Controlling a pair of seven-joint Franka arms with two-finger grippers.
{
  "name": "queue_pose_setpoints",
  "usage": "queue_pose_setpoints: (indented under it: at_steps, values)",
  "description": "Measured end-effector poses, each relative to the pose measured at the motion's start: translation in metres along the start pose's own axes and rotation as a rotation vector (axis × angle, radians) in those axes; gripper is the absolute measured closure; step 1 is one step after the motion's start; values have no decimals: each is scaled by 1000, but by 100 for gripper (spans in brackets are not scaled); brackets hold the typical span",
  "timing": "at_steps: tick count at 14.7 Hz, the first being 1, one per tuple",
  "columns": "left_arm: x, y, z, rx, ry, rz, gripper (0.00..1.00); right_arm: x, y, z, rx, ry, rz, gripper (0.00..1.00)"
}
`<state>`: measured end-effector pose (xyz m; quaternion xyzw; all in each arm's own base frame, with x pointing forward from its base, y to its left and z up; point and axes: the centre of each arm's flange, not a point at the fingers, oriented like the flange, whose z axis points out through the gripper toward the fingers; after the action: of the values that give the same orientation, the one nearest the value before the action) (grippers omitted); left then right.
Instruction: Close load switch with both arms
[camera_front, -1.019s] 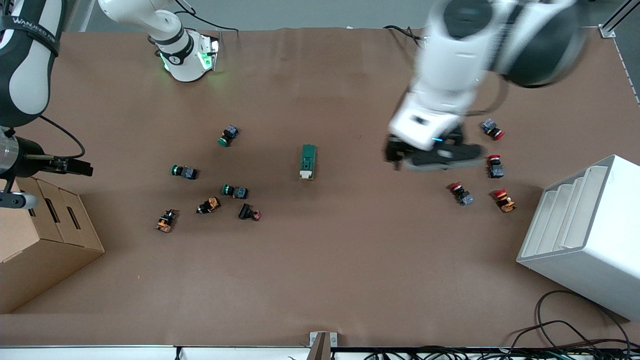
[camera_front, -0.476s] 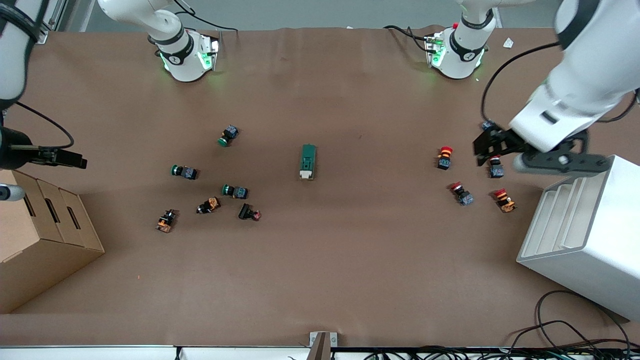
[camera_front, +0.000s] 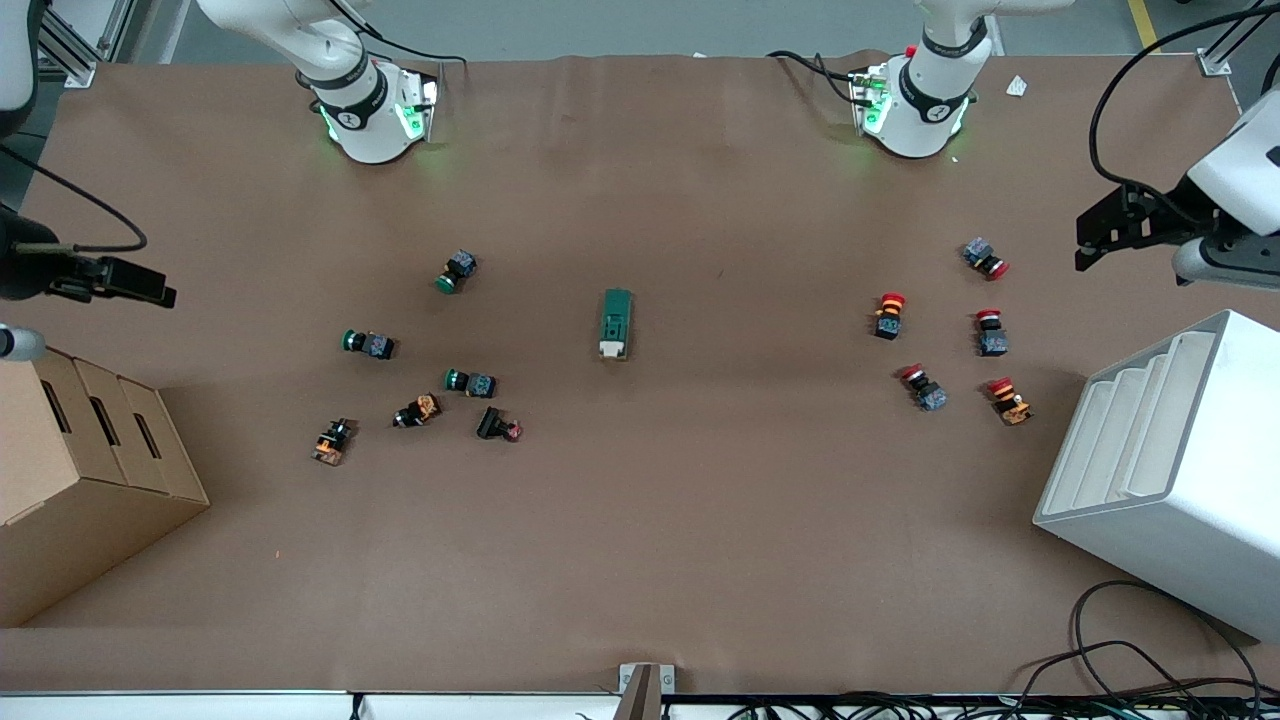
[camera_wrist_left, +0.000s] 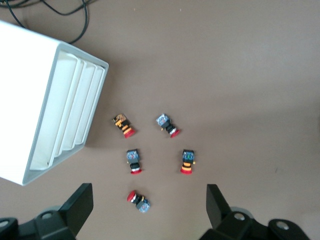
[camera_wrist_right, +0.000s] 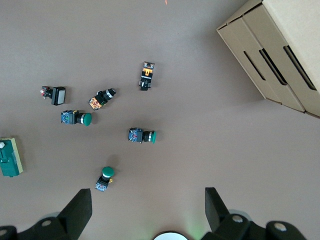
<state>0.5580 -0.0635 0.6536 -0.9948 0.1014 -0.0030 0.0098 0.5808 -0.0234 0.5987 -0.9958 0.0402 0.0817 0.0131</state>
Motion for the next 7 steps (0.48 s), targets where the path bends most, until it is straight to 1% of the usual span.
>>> queue_pose_setpoints:
  at_steps: [4, 7]
  values:
    - [-31, 2, 1, -43, -18, -11, 0, -28, 3, -5, -12, 12, -16, 0]
    - [-47, 1, -3, -44, -18, -24, 0, -45, 5, -8, -10, 22, -20, 0]
